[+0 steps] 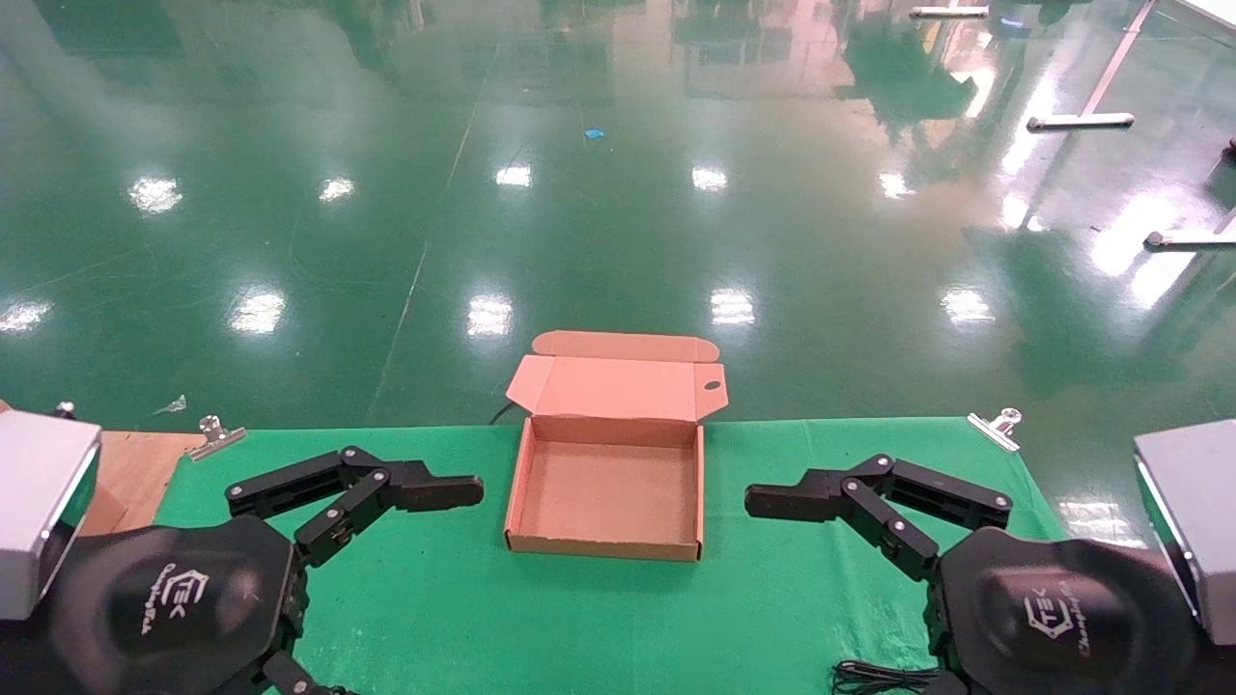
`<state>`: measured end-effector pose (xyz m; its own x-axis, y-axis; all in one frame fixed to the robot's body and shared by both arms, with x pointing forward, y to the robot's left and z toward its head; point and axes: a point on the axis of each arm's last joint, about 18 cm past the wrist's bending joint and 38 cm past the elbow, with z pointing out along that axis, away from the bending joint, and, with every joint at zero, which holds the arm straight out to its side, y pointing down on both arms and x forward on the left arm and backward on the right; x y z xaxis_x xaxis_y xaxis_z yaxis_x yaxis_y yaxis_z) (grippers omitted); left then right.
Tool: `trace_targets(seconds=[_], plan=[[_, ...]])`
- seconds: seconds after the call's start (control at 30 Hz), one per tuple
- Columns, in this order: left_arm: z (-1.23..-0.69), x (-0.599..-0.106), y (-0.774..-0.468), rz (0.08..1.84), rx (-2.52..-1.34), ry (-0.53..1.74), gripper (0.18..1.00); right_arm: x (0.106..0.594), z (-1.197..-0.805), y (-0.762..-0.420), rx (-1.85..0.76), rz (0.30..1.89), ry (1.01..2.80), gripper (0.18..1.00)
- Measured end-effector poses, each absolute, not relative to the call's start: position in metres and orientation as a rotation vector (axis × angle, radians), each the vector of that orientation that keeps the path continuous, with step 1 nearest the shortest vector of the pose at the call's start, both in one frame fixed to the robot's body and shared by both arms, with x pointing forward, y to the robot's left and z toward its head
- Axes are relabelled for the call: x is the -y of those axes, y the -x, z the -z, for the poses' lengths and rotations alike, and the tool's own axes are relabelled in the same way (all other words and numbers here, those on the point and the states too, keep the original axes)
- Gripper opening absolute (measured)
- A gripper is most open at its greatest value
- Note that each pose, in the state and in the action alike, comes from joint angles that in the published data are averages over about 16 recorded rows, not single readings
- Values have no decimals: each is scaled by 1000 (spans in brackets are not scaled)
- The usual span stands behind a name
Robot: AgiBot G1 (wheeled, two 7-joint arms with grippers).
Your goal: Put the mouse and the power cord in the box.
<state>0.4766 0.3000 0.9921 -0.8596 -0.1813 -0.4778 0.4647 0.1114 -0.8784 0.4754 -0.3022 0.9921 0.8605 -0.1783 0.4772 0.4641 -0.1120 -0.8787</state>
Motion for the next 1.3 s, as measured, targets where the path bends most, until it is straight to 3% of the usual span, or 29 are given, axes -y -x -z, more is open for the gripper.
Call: trace_targets(seconds=[1.3], plan=[[-992, -300, -477, 1799, -1922, -275, 1000, 302, -992, -475, 230, 552, 1595, 1000]])
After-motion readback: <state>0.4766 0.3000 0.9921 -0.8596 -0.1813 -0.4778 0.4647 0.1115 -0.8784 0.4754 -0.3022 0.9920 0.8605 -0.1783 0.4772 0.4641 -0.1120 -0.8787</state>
